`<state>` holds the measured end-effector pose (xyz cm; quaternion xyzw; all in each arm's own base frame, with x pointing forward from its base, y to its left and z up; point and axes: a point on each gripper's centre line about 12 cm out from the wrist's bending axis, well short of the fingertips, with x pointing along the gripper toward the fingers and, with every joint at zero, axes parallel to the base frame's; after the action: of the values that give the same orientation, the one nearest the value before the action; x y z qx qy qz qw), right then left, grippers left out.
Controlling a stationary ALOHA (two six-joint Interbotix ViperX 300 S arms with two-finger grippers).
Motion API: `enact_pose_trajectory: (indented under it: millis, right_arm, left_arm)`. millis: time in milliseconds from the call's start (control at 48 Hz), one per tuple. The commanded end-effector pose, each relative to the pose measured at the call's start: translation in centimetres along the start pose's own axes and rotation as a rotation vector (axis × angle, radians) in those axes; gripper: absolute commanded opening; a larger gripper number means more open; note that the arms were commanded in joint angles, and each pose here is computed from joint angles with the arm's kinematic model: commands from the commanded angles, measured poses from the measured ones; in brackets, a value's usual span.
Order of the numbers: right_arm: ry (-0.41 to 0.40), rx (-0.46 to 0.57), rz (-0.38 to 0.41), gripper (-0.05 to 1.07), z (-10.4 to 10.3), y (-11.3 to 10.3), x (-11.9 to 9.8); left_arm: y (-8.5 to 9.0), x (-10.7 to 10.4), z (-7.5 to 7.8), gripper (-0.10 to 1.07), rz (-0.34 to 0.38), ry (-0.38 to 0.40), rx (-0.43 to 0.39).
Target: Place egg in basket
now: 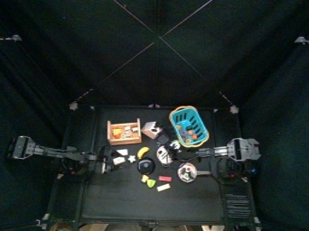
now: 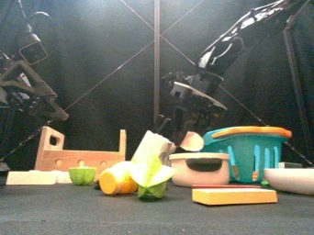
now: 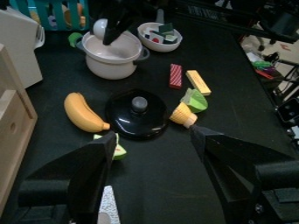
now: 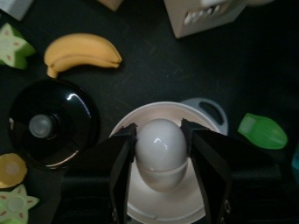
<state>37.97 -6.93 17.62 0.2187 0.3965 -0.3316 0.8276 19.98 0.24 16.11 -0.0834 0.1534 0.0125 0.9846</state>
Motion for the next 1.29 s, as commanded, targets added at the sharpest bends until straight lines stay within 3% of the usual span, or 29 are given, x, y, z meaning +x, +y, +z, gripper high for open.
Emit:
enact_pose_trajectory:
  millis: [0,271,562,875,1271]
  right_arm:
    - [-0.09,0.019,0.033,0.61,2.5,-0.5,-3.1]
    - [-0.198,0.092,-0.001,0.61,5.2,-5.1,-6.2]
    - [-0.284,0.205,-0.053,0.61,6.8,-11.9,-6.7]
    - [-0.267,0.311,-0.115,0.61,5.9,-18.1,-3.8]
    - [-0.186,0.346,-0.202,0.62,4.7,-21.6,-0.3]
  left_arm:
    - [-0.1,0.2,0.4,1.0,-0.003,-0.014,-0.002]
    - [-0.1,0.2,0.5,1.0,-0.003,-0.015,-0.002]
    - [0.0,0.2,0.4,1.0,0.001,-0.013,-0.001]
    - [0.0,0.1,0.4,1.0,0.002,-0.011,-0.002]
    - [0.1,0.1,0.2,1.0,0.005,-0.007,0.001]
